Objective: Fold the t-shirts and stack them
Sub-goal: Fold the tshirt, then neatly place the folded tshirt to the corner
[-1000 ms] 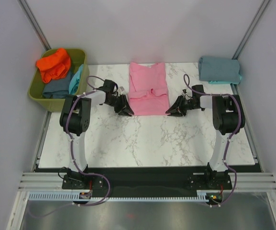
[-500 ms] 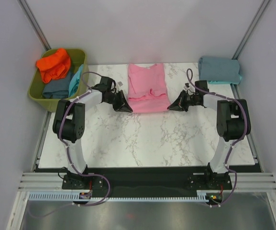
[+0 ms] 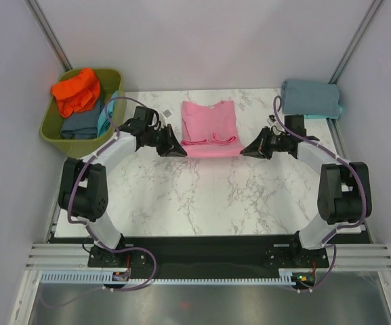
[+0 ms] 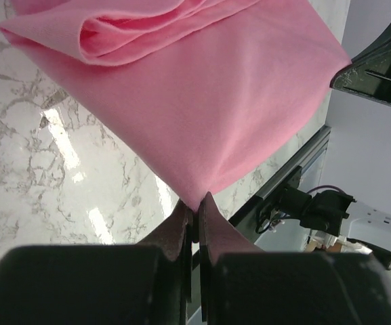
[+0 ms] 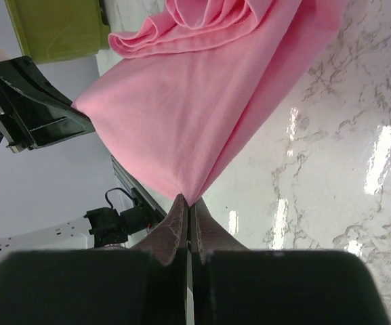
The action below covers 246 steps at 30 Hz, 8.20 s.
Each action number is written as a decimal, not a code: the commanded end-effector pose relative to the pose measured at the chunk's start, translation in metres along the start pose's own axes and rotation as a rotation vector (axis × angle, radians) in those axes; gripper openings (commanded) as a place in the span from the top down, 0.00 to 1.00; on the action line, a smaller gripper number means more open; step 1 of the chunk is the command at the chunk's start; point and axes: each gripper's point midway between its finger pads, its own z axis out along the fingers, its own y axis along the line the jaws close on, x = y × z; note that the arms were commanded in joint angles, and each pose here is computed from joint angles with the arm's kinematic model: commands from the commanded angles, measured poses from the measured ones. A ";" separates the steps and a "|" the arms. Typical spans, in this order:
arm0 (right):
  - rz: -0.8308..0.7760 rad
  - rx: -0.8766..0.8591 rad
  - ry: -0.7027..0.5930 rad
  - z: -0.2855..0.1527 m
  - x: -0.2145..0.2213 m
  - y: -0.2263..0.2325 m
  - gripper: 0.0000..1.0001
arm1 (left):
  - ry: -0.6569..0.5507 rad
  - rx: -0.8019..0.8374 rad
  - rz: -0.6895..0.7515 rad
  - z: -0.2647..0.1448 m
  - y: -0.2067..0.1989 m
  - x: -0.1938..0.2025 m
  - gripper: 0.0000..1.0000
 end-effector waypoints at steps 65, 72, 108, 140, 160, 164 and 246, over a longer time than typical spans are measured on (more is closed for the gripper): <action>-0.459 -0.139 -0.280 0.061 -0.210 0.077 0.30 | -0.540 -0.253 0.476 -0.021 -0.033 -0.247 0.18; -0.399 -0.052 -0.222 0.025 -0.181 0.028 0.30 | -0.383 -0.094 0.481 -0.020 -0.057 -0.182 0.26; -0.110 -0.159 0.042 0.125 -0.130 -0.072 0.29 | 0.006 0.021 0.419 0.160 -0.023 -0.083 0.29; -0.486 0.030 -0.176 0.039 -0.210 -0.014 1.00 | -0.254 -0.316 0.594 0.030 -0.010 -0.153 0.29; -0.800 0.398 -0.444 -0.079 -0.331 -0.021 1.00 | -0.177 -0.338 0.578 -0.005 0.018 -0.091 0.30; -0.789 0.438 -0.471 -0.083 -0.348 -0.045 1.00 | -0.161 -0.336 0.572 -0.004 0.021 -0.084 0.30; -0.821 0.906 -0.794 -0.229 -0.435 -0.139 1.00 | -0.085 -0.352 0.725 0.034 -0.003 -0.048 0.29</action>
